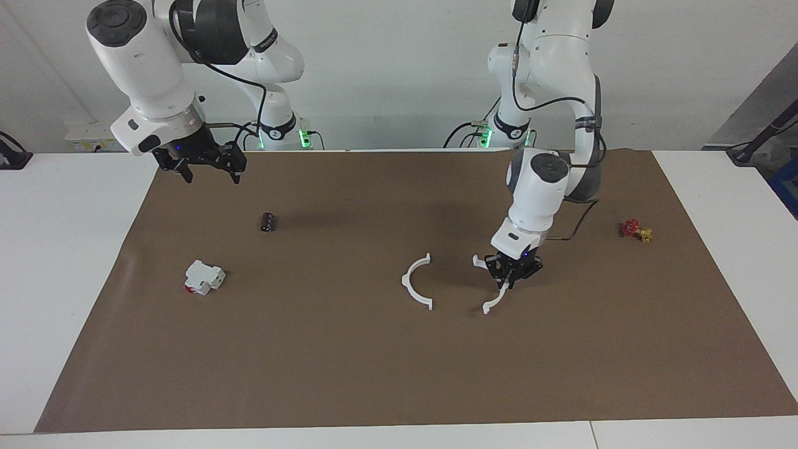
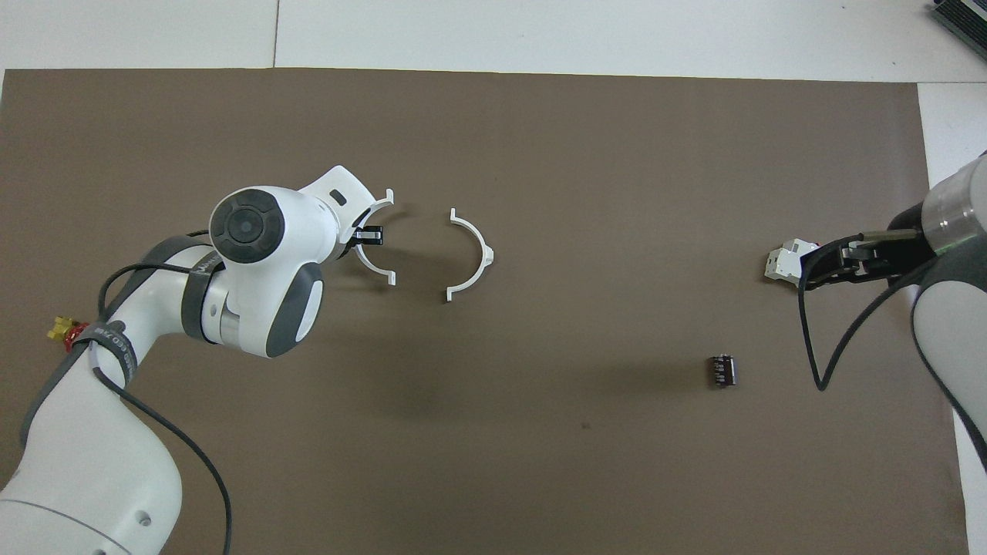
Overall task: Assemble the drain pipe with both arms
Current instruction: 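Carry the held clamp half with the left gripper to the placed half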
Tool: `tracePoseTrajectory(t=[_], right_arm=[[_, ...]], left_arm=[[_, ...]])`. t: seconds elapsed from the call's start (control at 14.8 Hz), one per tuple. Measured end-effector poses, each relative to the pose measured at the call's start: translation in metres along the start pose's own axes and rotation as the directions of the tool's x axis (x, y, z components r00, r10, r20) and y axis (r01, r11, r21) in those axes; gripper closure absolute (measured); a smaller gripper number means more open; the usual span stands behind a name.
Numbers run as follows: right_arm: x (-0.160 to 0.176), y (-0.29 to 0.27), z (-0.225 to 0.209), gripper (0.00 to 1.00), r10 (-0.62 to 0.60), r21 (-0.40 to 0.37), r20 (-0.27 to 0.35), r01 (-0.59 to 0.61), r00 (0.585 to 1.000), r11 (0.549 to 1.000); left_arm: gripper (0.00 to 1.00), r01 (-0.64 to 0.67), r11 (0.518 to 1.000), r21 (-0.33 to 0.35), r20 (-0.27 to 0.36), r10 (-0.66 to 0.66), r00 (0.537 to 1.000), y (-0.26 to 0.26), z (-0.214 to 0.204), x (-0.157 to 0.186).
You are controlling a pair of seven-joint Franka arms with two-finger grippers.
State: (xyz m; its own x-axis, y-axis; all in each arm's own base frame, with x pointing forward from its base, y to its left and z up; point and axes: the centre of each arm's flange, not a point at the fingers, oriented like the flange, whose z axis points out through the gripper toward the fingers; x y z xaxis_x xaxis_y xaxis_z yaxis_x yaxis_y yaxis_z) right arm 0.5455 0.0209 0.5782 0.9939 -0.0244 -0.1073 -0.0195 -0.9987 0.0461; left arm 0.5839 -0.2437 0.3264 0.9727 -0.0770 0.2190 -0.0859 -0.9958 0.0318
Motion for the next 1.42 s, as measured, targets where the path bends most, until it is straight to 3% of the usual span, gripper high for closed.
tracePoseTrajectory(t=[0.47, 0.81, 1.42], right_arm=[[-0.001, -0.003, -0.002, 0.0, -0.005, 0.0, -0.005, 0.005, 1.0, 1.0], [0.004, -0.001, -0.006, 0.0, -0.041, 0.001, -0.045, 0.041, 0.998, 0.999], [0.005, 0.006, -0.009, 0.0, -0.049, 0.002, -0.061, 0.049, 0.997, 0.999]], left_arm=[[0.79, -0.029, 0.998, 0.064, 0.017, 0.028, 0.999, 0.057, 0.005, 0.003], [0.79, -0.061, 0.994, 0.088, 0.025, 0.059, 0.998, 0.065, 0.017, -0.003], [0.79, -0.086, 0.992, 0.09, -0.006, 0.087, 0.996, 0.069, 0.019, 0.0]])
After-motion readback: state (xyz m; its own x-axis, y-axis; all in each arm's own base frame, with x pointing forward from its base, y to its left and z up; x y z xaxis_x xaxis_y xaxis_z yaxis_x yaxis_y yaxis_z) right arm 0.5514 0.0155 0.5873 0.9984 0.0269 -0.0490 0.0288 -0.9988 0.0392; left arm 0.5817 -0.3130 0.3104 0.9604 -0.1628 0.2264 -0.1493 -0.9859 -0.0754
